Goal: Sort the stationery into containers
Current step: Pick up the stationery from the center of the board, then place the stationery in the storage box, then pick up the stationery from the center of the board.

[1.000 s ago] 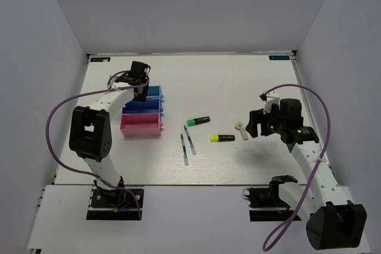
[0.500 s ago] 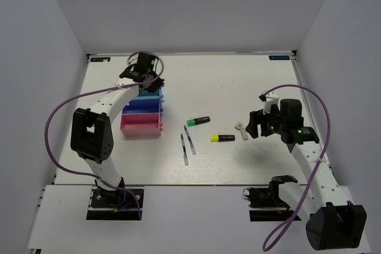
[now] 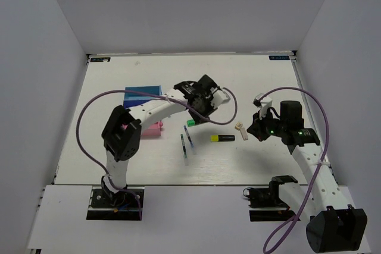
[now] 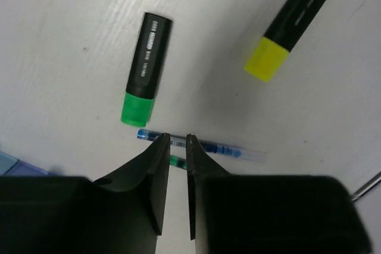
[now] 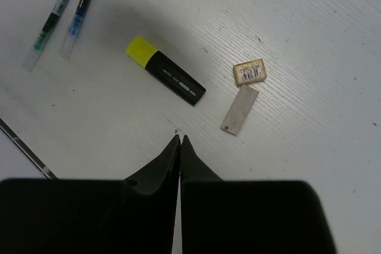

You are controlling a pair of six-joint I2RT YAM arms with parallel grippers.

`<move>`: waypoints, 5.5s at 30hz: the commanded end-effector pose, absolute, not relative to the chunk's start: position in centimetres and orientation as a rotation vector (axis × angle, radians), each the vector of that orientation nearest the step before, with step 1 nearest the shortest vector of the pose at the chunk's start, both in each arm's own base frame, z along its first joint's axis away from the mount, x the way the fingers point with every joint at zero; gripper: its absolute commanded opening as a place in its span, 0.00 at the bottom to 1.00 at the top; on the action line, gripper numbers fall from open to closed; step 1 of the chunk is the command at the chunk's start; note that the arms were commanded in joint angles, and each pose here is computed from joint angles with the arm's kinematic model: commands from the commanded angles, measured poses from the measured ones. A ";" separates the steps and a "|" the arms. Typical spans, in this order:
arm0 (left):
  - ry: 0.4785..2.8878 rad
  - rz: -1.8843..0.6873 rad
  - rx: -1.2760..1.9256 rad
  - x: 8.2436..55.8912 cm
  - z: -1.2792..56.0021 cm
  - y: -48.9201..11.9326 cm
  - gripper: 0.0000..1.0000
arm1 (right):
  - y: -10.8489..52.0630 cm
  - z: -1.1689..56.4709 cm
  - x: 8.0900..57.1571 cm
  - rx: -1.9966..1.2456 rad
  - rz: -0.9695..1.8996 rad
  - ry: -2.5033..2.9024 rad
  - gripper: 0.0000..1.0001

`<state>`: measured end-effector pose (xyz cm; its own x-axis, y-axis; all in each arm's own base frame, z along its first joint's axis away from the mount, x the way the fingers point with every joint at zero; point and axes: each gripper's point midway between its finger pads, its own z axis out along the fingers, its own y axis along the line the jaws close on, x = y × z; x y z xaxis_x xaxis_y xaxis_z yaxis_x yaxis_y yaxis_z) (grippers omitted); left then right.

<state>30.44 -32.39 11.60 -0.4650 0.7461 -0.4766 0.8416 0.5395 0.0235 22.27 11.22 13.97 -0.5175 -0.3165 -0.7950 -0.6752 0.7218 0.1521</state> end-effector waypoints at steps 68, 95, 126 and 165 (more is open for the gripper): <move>2.197 -0.225 0.960 39.1 16.8 -24.4 0.00 | 11.9 15.0 21.9 -0.787 0.615 2.080 0.06; 2.000 -0.135 0.932 44.4 16.9 -10.1 0.00 | 12.1 14.6 21.8 -0.803 0.642 2.093 0.06; 2.030 -0.040 0.906 47.9 12.4 -8.6 0.01 | 12.5 14.4 21.5 -0.821 0.674 2.100 0.06; 1.996 0.001 0.656 46.4 17.7 -7.9 0.28 | 12.6 14.2 21.2 -0.850 0.688 2.097 0.52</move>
